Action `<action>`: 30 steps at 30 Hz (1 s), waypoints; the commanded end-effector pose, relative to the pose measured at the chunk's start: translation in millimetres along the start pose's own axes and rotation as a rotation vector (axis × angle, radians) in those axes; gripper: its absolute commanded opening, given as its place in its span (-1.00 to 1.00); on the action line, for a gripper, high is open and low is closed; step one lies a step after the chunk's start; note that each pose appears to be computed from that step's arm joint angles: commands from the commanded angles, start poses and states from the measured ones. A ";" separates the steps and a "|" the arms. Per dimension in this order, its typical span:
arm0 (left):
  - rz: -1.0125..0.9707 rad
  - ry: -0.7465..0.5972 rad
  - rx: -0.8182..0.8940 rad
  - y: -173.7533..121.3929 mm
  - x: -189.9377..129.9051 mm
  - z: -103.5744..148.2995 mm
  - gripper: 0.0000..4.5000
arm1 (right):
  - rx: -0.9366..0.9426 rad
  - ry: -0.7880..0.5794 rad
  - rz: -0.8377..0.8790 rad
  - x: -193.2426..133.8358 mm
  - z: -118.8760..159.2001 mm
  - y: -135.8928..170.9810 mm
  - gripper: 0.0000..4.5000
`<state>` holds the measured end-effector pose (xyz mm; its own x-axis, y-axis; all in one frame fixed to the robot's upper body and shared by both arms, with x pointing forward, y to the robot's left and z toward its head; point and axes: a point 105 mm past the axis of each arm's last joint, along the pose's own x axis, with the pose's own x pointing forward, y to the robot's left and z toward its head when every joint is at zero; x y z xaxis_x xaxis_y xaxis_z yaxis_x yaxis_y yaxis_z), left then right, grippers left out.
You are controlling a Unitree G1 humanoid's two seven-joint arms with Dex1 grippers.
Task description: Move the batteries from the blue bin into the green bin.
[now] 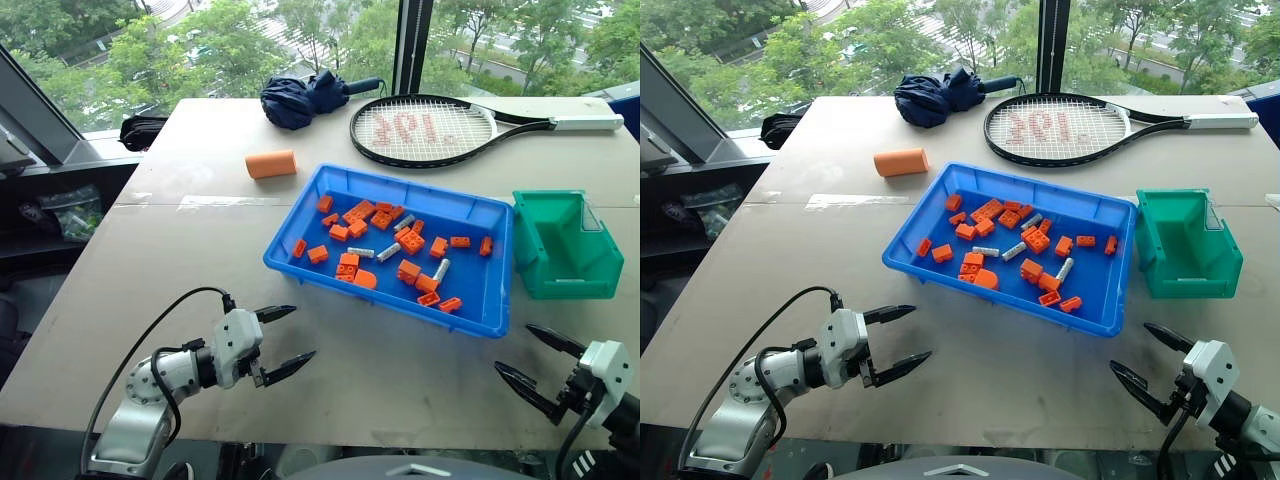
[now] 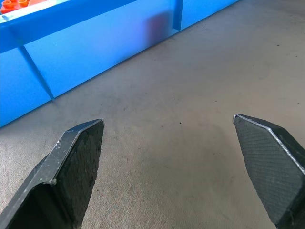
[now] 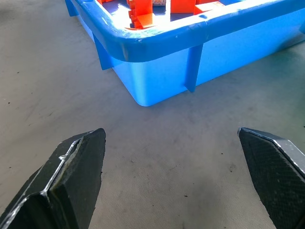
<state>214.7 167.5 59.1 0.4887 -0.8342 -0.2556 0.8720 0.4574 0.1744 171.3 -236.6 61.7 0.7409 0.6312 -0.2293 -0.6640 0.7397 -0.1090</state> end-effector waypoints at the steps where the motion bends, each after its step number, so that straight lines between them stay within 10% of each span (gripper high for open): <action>1: 0.000 -0.012 0.017 0.1 -1.1 3.8 0.96 | -0.036 -0.028 0.004 -0.2 10.8 -3.1 1.00; 23: -0.049 -0.039 -0.049 -0.5 -11.8 2.5 0.96 | -0.022 -0.023 0.047 -16.1 36.2 -4.0 1.00; 30: -0.262 -0.151 -0.047 6.4 -12.5 70.3 0.96 | -0.085 -0.015 0.151 -16.5 90.9 -8.0 1.00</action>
<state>210.5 167.1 99.2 0.3015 -0.9342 -0.1910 0.9531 0.3008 0.0334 166.8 -240.8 128.8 0.6484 0.7078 -0.2803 -0.7547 0.6460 -0.1146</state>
